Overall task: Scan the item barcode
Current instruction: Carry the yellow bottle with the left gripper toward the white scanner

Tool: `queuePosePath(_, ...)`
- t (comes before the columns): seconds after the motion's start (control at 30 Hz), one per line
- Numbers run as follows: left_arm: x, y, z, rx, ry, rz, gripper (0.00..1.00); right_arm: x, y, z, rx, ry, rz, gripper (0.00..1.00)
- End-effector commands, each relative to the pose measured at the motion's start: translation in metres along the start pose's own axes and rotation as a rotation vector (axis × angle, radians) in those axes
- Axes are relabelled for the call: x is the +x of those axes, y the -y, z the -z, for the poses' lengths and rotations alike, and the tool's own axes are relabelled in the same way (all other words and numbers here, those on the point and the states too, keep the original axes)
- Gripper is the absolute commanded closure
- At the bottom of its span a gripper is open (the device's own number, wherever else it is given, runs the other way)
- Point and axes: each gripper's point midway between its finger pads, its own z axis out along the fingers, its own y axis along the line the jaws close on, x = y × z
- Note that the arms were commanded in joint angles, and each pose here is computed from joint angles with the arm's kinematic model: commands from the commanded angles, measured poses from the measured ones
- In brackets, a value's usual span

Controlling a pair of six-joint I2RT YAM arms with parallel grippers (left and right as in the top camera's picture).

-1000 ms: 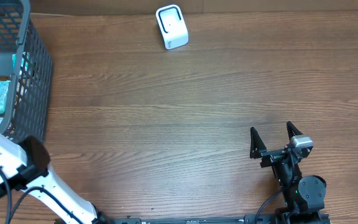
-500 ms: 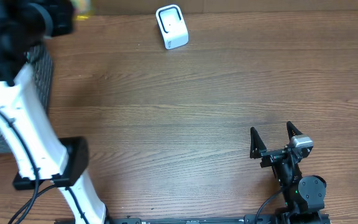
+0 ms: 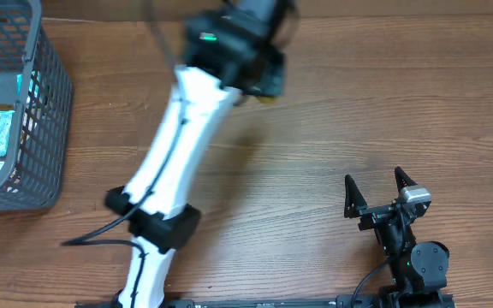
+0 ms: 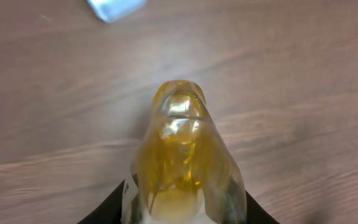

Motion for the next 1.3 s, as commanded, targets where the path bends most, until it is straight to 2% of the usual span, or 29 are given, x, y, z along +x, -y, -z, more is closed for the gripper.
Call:
queuePosePath(0.0,0.022,0.036,-0.046,-0.031,-0.061,0.029,0.87,0.003,0.002,0.000,0.008,0.000,0.003,0.00)
queuePosePath(0.17,0.037,0.073,-0.082,-0.044,-0.070,0.040,0.85,0.003,0.002,0.000,0.008,0.000,0.003,0.00)
queuePosePath(0.3,0.046,0.080,-0.096,-0.112,-0.048,0.142,0.85,0.003,0.002,0.000,0.008,0.000,0.003,0.00)
queuePosePath(0.67,0.076,0.089,-0.148,-0.183,-0.131,0.117,0.85,0.003,0.002,0.000,0.008,0.000,0.003,0.00)
queuePosePath(1.27,0.082,0.089,-0.153,-0.181,-0.156,0.101,0.83,0.003,0.002,0.000,0.008,0.000,0.003,0.00)
